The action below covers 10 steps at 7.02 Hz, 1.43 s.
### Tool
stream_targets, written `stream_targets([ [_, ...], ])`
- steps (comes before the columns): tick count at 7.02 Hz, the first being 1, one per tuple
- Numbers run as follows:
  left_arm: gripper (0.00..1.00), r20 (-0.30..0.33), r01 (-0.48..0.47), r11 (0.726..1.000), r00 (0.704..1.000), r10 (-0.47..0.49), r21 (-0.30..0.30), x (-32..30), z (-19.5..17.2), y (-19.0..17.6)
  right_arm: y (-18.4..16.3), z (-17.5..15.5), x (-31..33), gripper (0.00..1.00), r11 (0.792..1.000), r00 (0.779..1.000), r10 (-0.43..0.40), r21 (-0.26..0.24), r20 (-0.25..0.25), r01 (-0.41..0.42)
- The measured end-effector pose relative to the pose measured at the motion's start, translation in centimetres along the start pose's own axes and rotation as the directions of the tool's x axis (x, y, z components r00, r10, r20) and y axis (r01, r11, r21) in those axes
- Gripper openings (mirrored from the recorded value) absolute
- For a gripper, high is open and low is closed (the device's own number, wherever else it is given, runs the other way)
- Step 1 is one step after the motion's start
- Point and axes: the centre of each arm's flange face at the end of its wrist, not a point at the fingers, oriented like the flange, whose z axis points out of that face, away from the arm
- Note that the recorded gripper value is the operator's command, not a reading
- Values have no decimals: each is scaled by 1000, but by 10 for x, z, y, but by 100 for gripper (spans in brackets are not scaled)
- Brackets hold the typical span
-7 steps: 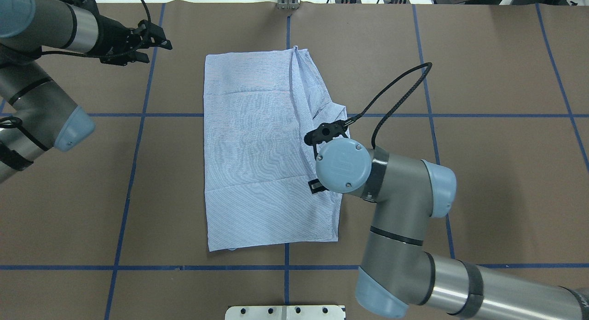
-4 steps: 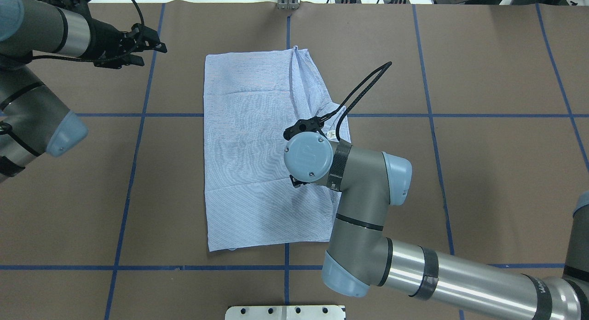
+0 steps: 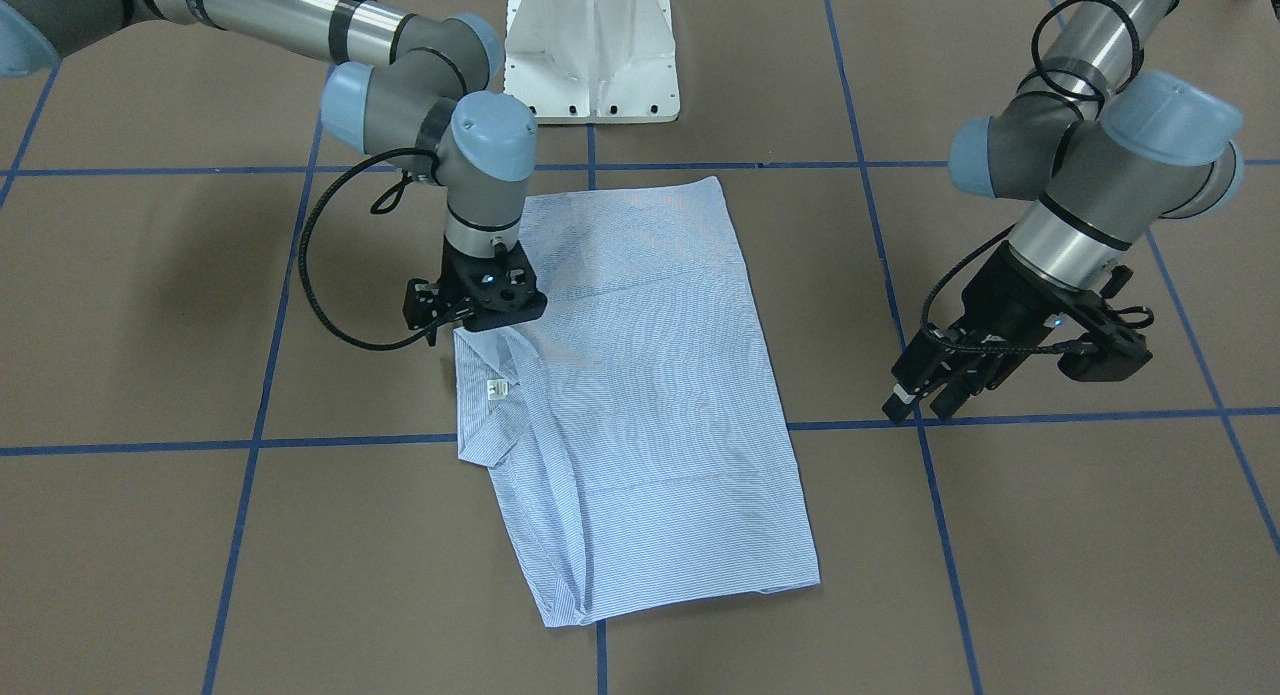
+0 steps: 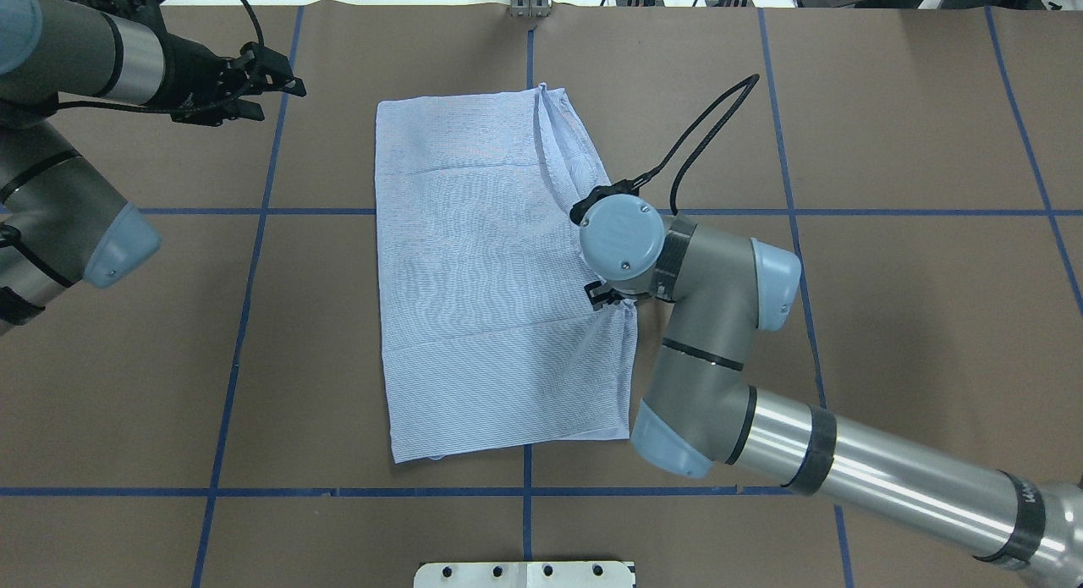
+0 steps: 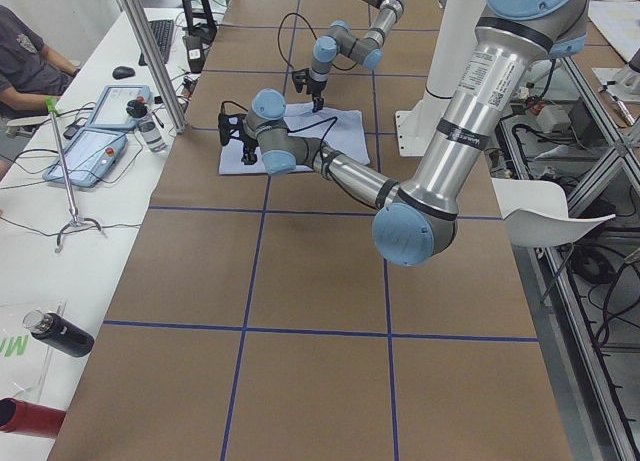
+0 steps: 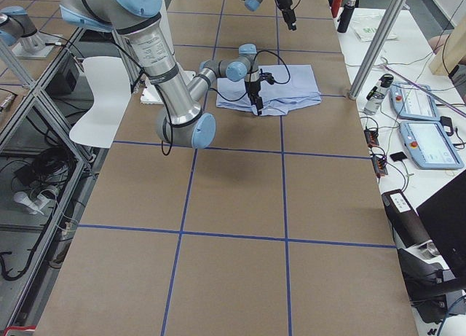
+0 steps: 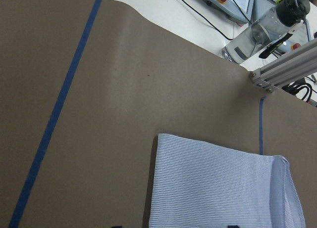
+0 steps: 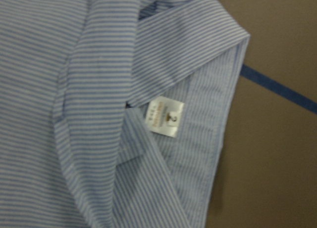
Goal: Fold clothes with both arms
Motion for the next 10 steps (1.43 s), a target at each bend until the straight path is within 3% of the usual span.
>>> stream_targets([
  [2, 76, -2, -1, 1000, 1000, 1, 0, 1, -1, 0, 0, 5, 68, 100, 999, 999, -42, -23, 11, 42],
  [4, 76, -4, -1, 1000, 1000, 1, 6, 2, -4, -3, -5, -3, 81, 100, 999, 999, -38, -16, 22, 38],
  [8, 76, -1, 2, 1000, 1000, -2, 8, -4, -7, -4, -87, -40, 17, 100, 996, 995, 84, 28, 62, -85],
  [10, 76, 6, 6, 1000, 1000, -6, 5, -17, -14, 2, -116, -22, -2, 100, 992, 991, 112, 43, 73, -116],
])
